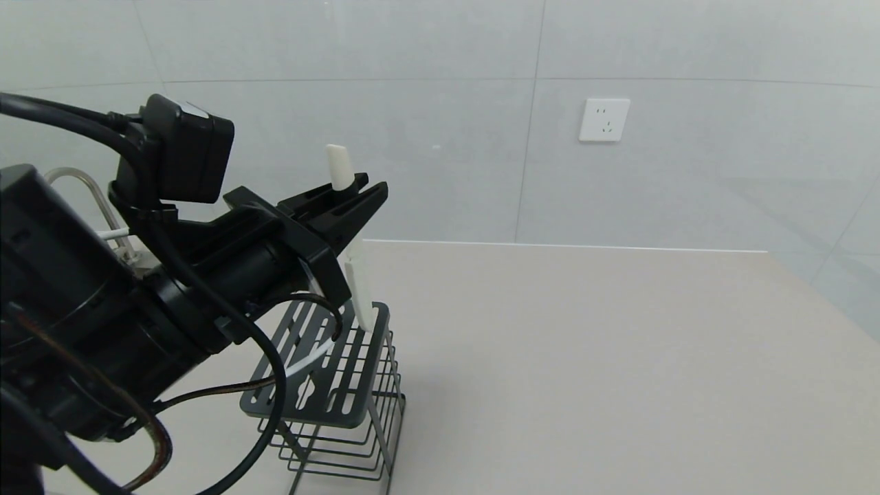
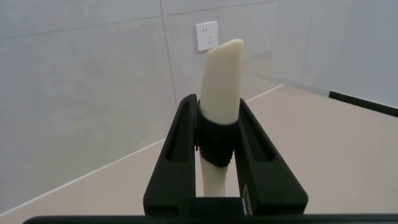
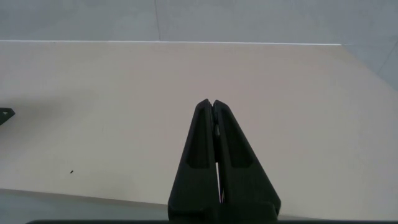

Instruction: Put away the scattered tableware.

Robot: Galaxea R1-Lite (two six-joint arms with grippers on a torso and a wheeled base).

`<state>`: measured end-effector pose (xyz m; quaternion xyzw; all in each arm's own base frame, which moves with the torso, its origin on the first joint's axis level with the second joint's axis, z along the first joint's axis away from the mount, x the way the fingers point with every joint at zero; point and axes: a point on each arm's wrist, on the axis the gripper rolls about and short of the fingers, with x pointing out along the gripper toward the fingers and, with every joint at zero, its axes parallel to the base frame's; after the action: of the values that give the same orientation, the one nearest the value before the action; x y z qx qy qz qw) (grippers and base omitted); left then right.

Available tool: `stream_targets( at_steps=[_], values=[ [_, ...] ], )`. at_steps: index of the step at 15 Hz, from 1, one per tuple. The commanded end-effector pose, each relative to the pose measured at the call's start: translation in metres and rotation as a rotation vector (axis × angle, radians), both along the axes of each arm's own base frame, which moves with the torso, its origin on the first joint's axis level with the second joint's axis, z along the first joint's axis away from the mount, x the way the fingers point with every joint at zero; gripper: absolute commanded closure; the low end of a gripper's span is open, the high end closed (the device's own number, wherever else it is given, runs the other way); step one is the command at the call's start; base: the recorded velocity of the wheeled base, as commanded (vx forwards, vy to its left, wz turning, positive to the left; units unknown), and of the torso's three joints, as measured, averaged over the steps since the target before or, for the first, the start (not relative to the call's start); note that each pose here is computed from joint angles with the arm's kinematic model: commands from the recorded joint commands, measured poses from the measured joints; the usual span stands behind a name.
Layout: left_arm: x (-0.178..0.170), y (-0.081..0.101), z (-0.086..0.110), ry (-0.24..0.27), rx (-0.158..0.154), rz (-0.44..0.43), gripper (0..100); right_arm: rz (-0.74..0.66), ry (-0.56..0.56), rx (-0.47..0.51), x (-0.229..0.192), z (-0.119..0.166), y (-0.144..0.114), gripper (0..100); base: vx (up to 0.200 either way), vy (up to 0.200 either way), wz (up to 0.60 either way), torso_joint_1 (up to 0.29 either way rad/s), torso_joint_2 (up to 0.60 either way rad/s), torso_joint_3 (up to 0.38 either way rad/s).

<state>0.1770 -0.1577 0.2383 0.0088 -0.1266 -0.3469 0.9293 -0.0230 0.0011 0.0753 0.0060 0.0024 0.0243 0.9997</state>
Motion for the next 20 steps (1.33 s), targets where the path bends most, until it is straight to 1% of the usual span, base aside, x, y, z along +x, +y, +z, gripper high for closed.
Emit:
stream_targets(
  at_steps=[1, 3, 4, 5, 7, 9, 12, 14, 20],
  values=[
    [0.0, 0.0, 0.0, 0.001, 0.001, 0.001, 100, 0.0, 0.002, 0.0, 0.0, 0.0, 0.0, 100, 0.0, 0.0, 0.0, 0.0, 0.0, 0.0],
    [0.0, 0.001, 0.0, 0.001, 0.001, 0.003, 100, 0.0, 0.002, 0.0, 0.0, 0.0, 0.0, 100, 0.0, 0.0, 0.0, 0.0, 0.0, 0.0],
    [-0.001, 0.002, -0.003, 0.008, 0.007, 0.003, 100, 0.0, 0.002, 0.0, 0.0, 0.0, 0.0, 100, 0.0, 0.0, 0.0, 0.0, 0.0, 0.0],
    [-0.002, 0.003, -0.008, 0.023, 0.02, 0.003, 100, 0.0, 0.002, 0.0, 0.0, 0.0, 0.0, 100, 0.0, 0.0, 0.0, 0.0, 0.0, 0.0],
    [-0.003, 0.003, -0.011, 0.031, 0.027, 0.001, 100, 0.0, 0.002, 0.0, 0.0, 0.0, 0.0, 100, 0.0, 0.0, 0.0, 0.0, 0.0, 0.0],
    [-0.003, 0.003, -0.017, 0.051, 0.039, 0.002, 100, 0.0, 0.002, 0.0, 0.0, 0.0, 0.0, 100, 0.0, 0.0, 0.0, 0.0, 0.0, 0.0],
    [-0.007, 0.006, -0.032, 0.094, 0.076, 0.0, 100, 0.0, 0.002, 0.0, 0.0, 0.0, 0.0, 100, 0.0, 0.0, 0.0, 0.0, 0.0, 0.0],
    [-0.007, 0.004, -0.034, 0.099, 0.077, 0.008, 100, 0.0, 0.002, 0.0, 0.0, 0.0, 0.0, 100, 0.0, 0.0, 0.0, 0.0, 0.0, 0.0],
    [0.001, -0.001, -0.043, 0.125, 0.099, 0.016, 100, 0.0, 0.002, 0.0, 0.0, 0.0, 0.0, 100, 0.0, 0.0, 0.0, 0.0, 0.0, 0.0]
  ],
)
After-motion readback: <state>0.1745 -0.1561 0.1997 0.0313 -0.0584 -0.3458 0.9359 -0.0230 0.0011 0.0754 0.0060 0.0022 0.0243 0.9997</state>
